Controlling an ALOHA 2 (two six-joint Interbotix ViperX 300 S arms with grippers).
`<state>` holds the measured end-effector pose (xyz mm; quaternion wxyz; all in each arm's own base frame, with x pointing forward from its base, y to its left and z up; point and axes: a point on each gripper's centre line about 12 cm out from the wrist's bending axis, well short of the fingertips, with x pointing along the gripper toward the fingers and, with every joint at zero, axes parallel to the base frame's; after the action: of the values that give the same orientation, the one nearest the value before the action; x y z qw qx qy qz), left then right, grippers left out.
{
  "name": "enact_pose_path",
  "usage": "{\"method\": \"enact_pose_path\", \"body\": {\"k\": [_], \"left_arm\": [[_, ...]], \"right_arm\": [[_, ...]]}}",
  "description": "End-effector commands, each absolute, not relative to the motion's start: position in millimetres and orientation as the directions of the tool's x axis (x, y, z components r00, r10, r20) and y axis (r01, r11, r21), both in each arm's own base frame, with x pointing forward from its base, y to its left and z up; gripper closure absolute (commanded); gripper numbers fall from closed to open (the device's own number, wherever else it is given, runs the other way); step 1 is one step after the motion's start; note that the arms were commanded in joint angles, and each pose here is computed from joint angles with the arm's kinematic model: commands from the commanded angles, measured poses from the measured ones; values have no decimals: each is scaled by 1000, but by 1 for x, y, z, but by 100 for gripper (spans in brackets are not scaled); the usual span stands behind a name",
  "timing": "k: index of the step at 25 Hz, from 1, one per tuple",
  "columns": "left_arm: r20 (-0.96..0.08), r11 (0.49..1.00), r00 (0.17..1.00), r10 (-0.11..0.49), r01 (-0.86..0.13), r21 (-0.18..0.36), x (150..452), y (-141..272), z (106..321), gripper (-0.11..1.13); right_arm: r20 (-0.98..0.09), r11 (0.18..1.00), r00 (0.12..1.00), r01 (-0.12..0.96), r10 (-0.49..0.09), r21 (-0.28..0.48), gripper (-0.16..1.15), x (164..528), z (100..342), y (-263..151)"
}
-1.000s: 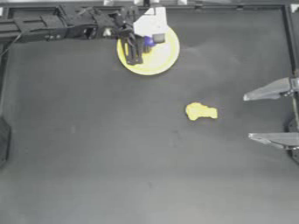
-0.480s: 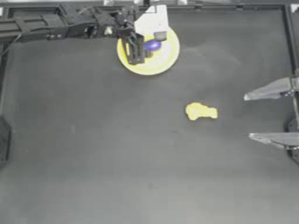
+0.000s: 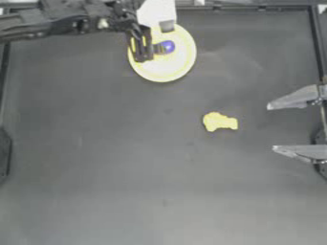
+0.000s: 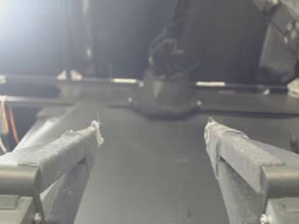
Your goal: Put purple eggplant on plate
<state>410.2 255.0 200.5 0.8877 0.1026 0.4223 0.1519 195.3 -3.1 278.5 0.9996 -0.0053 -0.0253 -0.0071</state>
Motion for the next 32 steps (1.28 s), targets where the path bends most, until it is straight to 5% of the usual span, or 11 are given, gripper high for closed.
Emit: {"method": "enact_pose_path", "body": {"k": [1,12,32], "left_arm": [[-630,925,686,364,-188,329,401,225,259,0],[-524,949,806,276,-143,280,368,142,292,1],[-328,979,924,196,-163,124,289,65,294,2]], "right_arm": [[63,1000,998,18,-18,-7,-3,197,283,-4],[60,1000,998,20,-19,-7,-3,197,282,-4],[55,1000,998,23,-23,5,-3,197,282,-5]]}}
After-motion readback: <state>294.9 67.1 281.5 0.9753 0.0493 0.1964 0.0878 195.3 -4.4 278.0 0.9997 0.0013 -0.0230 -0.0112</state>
